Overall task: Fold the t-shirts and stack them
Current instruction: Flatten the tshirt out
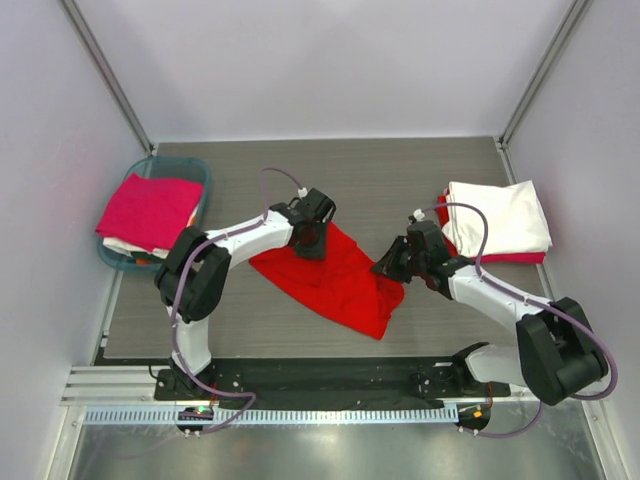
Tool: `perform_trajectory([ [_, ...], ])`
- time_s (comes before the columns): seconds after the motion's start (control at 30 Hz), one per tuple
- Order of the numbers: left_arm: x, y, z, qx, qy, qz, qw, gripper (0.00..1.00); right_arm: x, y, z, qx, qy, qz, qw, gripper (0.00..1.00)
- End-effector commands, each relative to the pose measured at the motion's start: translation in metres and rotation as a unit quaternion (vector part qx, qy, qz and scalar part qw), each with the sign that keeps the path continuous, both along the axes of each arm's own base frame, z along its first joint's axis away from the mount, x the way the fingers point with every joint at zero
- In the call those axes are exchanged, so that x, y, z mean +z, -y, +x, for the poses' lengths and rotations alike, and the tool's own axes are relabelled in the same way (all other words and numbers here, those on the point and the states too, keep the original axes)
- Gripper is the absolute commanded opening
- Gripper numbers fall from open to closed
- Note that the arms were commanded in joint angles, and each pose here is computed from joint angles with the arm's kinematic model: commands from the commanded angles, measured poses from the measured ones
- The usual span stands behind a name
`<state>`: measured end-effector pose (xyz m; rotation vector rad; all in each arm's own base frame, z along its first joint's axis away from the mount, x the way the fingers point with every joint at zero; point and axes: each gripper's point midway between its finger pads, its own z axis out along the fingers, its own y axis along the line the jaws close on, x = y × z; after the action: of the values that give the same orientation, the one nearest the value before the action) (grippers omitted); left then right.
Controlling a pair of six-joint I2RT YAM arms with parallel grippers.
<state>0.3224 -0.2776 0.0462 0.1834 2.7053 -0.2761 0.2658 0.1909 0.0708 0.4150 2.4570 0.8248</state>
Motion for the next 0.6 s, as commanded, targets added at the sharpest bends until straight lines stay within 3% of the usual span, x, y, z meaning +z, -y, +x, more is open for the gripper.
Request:
perform_trajectory([
  [0.0,0.003,-0.010,0.006,0.019,0.017,0.003,1.000,0.26,0.034,-0.002,0.021,-0.018,0.059,0.008,0.998,0.01],
  [0.03,0.006,-0.016,0.002,0.026,0.020,0.004,0.999,0.18,0.041,0.003,0.022,-0.022,0.073,-0.002,0.997,0.01],
  [0.07,0.008,-0.022,0.004,0.040,0.024,0.001,0.999,0.01,0.038,0.009,0.019,-0.026,0.067,-0.018,0.997,0.01],
  [0.23,0.032,-0.052,0.006,0.094,0.049,-0.068,0.992,0.00,0.058,0.033,0.027,-0.055,0.097,-0.065,0.992,0.01],
  [0.33,0.068,-0.086,0.013,0.148,0.092,-0.107,0.979,0.00,0.073,0.054,0.038,-0.082,0.110,-0.081,0.987,0.01],
  [0.4,0.104,-0.108,0.016,0.189,0.136,-0.151,0.961,0.00,0.088,0.074,0.047,-0.102,0.118,-0.076,0.985,0.01],
  [0.57,0.129,-0.152,-0.003,0.269,0.155,-0.231,0.922,0.00,0.119,0.103,0.057,-0.126,0.133,-0.068,0.981,0.01],
])
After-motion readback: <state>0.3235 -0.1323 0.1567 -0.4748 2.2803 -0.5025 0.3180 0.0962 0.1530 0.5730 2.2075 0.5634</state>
